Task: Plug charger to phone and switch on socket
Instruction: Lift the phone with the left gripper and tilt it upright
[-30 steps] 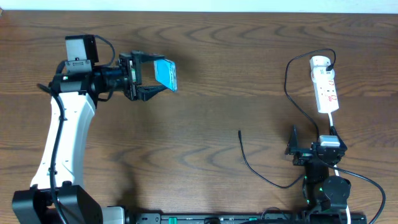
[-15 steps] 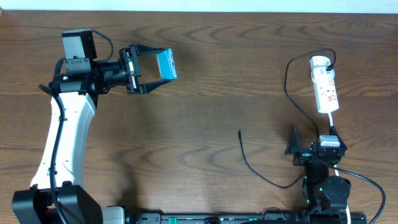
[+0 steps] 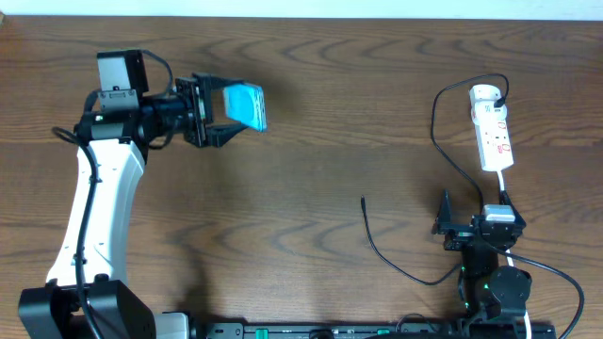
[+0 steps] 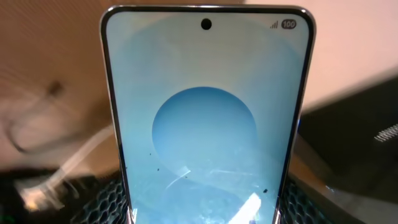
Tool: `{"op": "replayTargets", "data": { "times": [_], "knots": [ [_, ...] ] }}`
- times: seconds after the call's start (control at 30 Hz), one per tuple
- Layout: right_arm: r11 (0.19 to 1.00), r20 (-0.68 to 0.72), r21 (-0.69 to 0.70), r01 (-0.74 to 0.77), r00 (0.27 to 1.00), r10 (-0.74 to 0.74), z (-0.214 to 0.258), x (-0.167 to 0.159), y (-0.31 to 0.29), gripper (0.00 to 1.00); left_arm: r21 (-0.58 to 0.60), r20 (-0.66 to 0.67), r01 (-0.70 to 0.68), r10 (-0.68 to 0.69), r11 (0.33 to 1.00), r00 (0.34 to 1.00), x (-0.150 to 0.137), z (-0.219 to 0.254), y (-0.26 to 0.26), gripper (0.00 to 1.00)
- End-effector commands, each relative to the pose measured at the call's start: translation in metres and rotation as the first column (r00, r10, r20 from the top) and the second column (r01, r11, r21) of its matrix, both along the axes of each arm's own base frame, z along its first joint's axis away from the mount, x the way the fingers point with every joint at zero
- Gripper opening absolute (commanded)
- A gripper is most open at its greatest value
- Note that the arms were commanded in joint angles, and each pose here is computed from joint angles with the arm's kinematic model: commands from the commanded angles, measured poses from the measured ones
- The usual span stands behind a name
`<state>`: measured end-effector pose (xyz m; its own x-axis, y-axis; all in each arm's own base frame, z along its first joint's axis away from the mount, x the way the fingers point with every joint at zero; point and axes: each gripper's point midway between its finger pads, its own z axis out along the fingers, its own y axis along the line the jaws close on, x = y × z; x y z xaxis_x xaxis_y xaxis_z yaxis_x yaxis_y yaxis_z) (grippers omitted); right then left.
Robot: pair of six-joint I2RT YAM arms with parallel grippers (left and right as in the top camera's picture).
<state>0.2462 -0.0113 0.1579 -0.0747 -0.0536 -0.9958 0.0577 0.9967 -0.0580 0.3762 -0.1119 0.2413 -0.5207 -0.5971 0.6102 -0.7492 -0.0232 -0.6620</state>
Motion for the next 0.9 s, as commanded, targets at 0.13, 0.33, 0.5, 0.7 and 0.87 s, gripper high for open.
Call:
{"op": "replayTargets", "data": {
  "times": [0.13, 0.33, 0.5, 0.7, 0.87],
  "knots": [
    [1.0, 0.001, 0.015, 0.009, 1.0, -0.009, -0.001, 0.0, -0.002, 0.99, 0.489, 0.029, -0.026, 0.013, 0.872, 0.999, -0.01, -0.051, 0.053, 0.07],
    [1.0, 0.001, 0.015, 0.009, 1.0, -0.01, -0.001, 0.0, -0.002, 0.99, 0.714, -0.113, 0.043, 0.055, 0.699, 0.992, -0.04, -0.083, 0.084, 0.07],
    [1.0, 0.001, 0.015, 0.009, 1.0, -0.009, 0.0, 0.0, -0.002, 0.99, 0.806, -0.154, 0.091, 0.058, 0.585, 0.986, -0.052, -0.097, 0.09, 0.07],
    [1.0, 0.001, 0.015, 0.009, 1.0, -0.01, -0.001, 0.0, -0.002, 0.99, 0.858, -0.211, 0.166, 0.04, 0.486, 0.977, -0.063, -0.119, 0.088, 0.08],
    [1.0, 0.002, 0.013, 0.01, 1.0, -0.01, 0.0, 0.0, -0.002, 0.99, 0.849, -0.273, 0.228, 0.027, 0.478, 0.962, -0.07, -0.138, 0.083, 0.07]
  ]
}}
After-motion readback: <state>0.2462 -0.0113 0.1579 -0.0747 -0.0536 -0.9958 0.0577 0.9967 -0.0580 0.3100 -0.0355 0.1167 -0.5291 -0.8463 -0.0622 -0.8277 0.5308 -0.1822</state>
